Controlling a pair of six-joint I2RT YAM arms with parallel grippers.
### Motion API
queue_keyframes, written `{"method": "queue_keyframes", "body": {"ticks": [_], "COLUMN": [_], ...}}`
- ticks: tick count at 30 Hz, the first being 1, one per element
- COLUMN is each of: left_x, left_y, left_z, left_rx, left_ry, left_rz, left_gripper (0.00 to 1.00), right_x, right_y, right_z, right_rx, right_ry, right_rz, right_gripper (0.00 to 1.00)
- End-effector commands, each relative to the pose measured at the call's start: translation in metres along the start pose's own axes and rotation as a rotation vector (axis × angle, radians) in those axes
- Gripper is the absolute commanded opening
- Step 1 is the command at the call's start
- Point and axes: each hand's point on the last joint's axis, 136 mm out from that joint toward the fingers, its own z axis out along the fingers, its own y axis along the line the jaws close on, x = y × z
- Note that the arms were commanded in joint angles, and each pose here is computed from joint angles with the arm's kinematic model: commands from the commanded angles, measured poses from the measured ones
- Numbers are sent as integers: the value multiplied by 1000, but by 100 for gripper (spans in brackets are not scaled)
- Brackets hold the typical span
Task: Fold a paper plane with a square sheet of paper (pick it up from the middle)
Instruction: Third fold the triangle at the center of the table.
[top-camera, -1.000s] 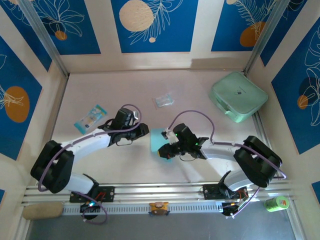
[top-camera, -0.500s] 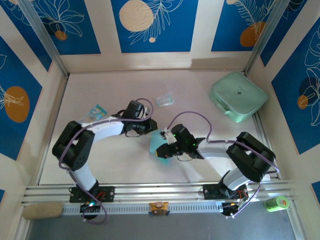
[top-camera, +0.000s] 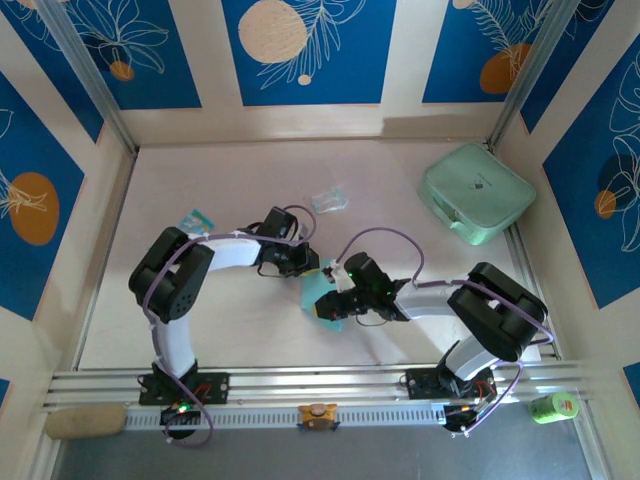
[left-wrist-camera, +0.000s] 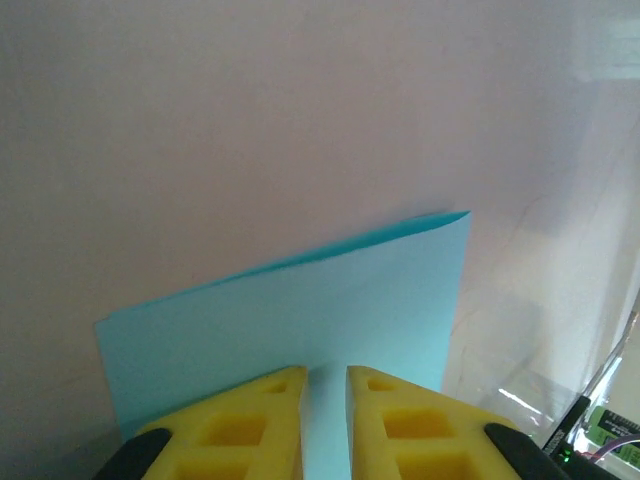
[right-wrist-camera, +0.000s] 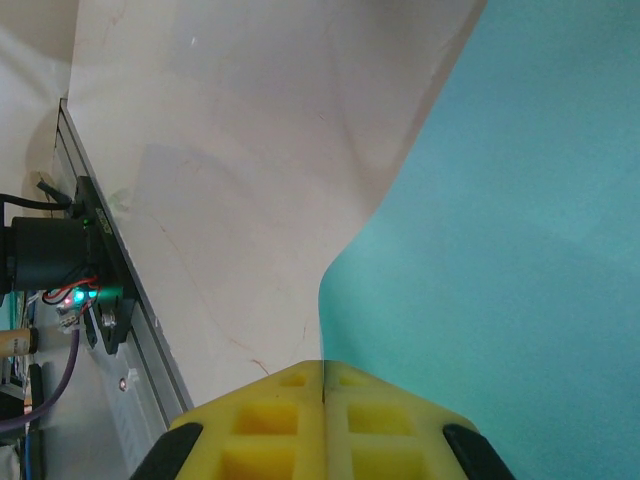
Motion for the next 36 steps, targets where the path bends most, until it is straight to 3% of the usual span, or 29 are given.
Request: {"method": "queue_keyframes", "body": {"ticks": [1,15,36], "left_x": [11,16,14], "left_y": [8,16,10], "left_z": [8,11,10], "left_rx": [-29,-64,-46], "left_ry": [48,43,25], "left_rz": [14,25,30], "left_gripper": [16,16,16], "right_x": [5,-5,-28], "right_y": [0,-27,-39], "right_z": [0,-12,-24], "right_rx": [-3,170,252], "right_ry": [8,-28,-65], "right_rz": [1,14,0], "right_gripper": [3,3,4]}}
